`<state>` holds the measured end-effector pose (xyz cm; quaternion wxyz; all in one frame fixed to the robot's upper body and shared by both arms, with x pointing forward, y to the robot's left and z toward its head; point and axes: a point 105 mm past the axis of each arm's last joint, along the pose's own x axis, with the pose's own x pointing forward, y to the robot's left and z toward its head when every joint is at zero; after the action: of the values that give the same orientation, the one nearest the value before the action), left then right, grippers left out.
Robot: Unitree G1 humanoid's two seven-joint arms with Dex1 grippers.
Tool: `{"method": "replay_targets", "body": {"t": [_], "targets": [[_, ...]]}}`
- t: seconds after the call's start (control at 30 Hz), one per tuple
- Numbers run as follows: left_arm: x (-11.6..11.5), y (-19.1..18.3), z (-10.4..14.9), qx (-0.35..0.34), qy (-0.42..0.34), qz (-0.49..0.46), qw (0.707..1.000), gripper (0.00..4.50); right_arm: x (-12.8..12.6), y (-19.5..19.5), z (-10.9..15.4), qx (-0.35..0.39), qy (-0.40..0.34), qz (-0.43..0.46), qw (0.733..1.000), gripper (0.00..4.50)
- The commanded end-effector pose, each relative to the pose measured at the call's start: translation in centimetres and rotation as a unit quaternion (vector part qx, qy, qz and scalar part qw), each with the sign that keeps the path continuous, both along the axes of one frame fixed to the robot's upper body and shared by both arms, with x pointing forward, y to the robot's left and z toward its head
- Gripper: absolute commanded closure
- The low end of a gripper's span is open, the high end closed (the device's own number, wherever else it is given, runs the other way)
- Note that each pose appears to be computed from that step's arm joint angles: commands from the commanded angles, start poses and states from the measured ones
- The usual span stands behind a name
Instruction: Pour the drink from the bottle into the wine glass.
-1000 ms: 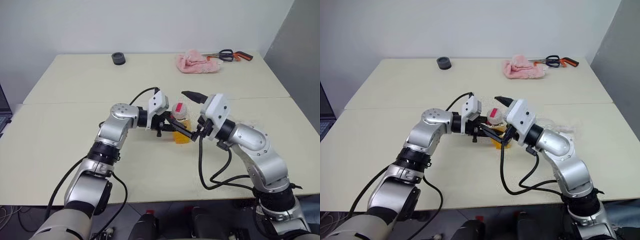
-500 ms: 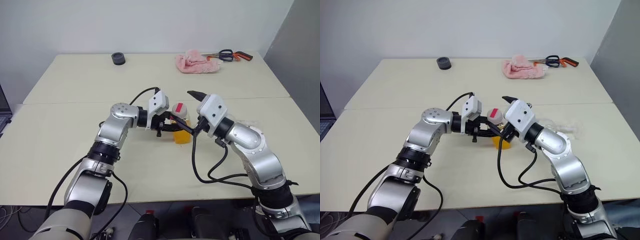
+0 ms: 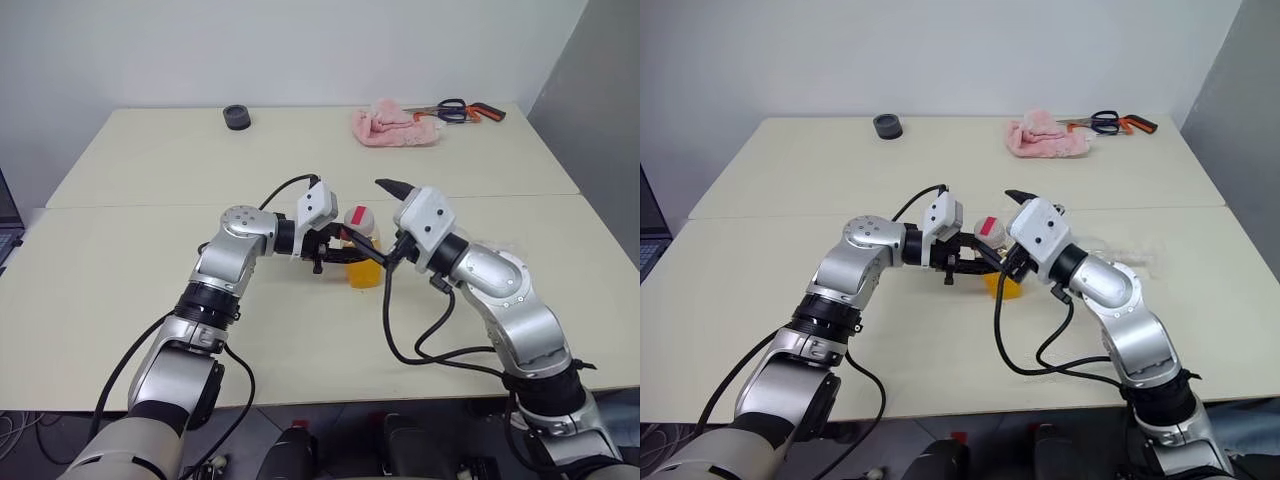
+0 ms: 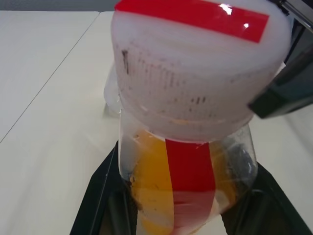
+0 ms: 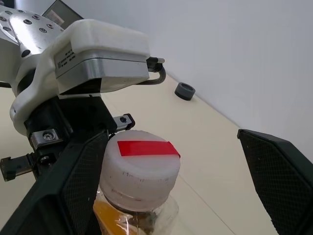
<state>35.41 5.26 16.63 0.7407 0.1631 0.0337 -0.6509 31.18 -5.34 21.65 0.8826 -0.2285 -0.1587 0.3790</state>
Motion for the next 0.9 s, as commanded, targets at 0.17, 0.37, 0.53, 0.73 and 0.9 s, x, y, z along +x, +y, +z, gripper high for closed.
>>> {"method": "replay_targets", "body": {"t": [0.17,0.37,0.53,0.73,0.9], "targets": [[0.0,0.2,1.3,0.002,-0.035,-0.007,0.999,2.81,-0.2,-2.0,1.6,0.008,-0.027,-0.022,0.999,0.00],[0.1,0.3,1.4,0.002,-0.038,-0.005,0.999,2.81,-0.3,-2.5,2.0,0.015,-0.028,-0.027,0.999,0.00],[0.1,0.3,1.5,0.002,-0.040,-0.005,0.999,2.81,-0.8,-2.7,1.9,0.014,-0.021,-0.020,0.999,0.00],[0.2,0.3,1.5,0.003,-0.039,-0.005,0.999,2.81,-2.2,-2.6,2.2,0.023,-0.001,0.021,1.000,0.00],[0.3,0.3,1.5,0.003,-0.039,-0.004,0.999,2.81,-3.1,-1.5,2.5,0.026,0.009,0.051,0.998,0.00]]}}
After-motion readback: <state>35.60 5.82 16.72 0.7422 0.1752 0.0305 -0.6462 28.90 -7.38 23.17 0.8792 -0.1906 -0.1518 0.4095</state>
